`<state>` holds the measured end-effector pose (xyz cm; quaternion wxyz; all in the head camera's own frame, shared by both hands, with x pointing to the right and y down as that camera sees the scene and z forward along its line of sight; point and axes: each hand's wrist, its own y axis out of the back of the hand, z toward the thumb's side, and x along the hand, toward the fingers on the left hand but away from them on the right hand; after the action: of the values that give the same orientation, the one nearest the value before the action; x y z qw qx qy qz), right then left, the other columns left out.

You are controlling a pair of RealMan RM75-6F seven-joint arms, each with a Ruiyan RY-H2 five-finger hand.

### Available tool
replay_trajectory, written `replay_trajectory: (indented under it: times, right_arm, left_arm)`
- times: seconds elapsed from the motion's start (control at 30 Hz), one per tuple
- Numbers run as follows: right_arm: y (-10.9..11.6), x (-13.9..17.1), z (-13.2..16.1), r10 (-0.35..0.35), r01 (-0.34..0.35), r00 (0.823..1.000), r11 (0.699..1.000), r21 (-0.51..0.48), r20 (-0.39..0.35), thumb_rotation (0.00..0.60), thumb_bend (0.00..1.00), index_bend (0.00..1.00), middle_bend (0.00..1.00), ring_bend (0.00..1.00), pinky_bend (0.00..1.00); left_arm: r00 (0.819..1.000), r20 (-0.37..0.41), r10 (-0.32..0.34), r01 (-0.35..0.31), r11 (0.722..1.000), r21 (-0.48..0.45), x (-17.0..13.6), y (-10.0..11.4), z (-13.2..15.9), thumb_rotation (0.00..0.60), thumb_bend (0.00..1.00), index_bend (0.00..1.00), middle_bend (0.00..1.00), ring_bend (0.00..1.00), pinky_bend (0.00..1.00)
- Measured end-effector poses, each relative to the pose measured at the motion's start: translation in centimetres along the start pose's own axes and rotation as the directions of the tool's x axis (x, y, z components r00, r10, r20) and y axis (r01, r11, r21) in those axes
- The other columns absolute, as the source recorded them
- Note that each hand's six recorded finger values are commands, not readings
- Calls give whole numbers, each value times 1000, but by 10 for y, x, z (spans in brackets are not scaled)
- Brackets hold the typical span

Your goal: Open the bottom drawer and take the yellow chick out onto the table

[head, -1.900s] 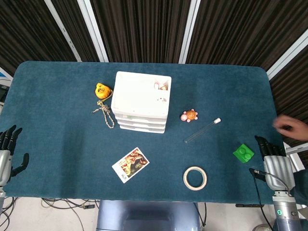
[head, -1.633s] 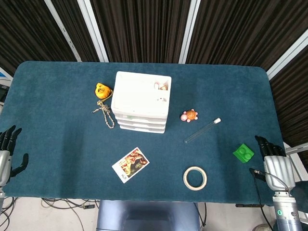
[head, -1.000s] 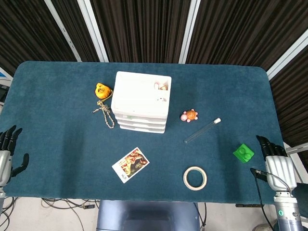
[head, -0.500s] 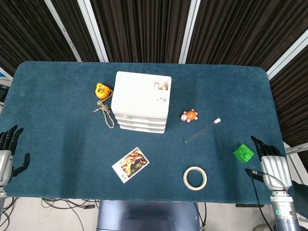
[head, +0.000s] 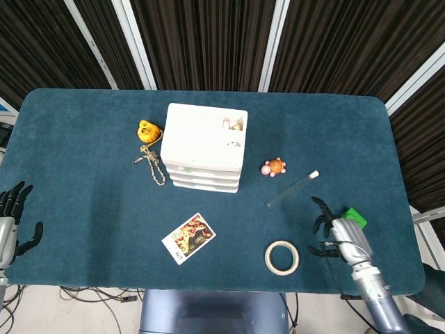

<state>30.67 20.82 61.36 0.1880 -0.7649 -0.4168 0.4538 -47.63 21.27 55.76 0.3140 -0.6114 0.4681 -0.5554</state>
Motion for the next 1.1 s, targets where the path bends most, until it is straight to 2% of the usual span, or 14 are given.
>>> replay_trajectory:
  times: [0.1, 0.17, 0.3, 0.43, 0.6, 0.77, 0.93, 1.1]
  right_arm:
    - [-23, -12, 22, 82, -83, 997, 989, -125, -11, 600, 220, 68, 740, 831, 943]
    - [-42, -19, 38, 150, -151, 989, 966, -211, -21, 600, 228, 68, 751, 845, 951]
    - [-69, -32, 59, 251, -251, 967, 917, -311, -39, 600, 273, 69, 774, 863, 971]
    - [-92, -48, 78, 320, -322, 945, 872, -368, -68, 600, 384, 78, 841, 911, 999]
    - [-117, -64, 92, 326, -332, 942, 856, -397, -84, 600, 444, 73, 857, 928, 1000]
    - [-138, -84, 104, 318, -324, 944, 851, -412, -85, 600, 527, 73, 907, 961, 1000]
    - [-145, -103, 117, 277, -278, 958, 849, -448, -71, 600, 606, 64, 976, 999, 1000]
    - [-154, -114, 125, 265, -246, 964, 848, -470, -27, 600, 611, 43, 979, 1000, 1000]
  left_arm:
    - [1000, -4, -4, 4, 1000, -7, 1, 0, -1, 600, 461, 33, 0, 0, 0]
    - [1000, -10, -6, 6, 1000, -14, 1, 1, -2, 600, 462, 33, 0, 0, 0]
    - [1000, -17, -7, 6, 999, -31, 3, 2, -3, 600, 462, 33, 0, 0, 0]
    - [1000, -15, -4, 3, 999, -34, 5, 3, -3, 600, 462, 33, 0, 0, 0]
    - [1000, -7, 12, -12, 999, -36, 5, 5, -2, 600, 462, 33, 0, 0, 0]
    - [1000, -3, 10, -10, 999, -40, 6, 5, -2, 600, 462, 33, 0, 0, 0]
    - [1000, -2, 9, -9, 999, -41, 6, 5, -1, 600, 462, 33, 0, 0, 0]
    - [1000, 0, 12, -12, 999, -33, 6, 5, -1, 600, 462, 32, 0, 0, 0]
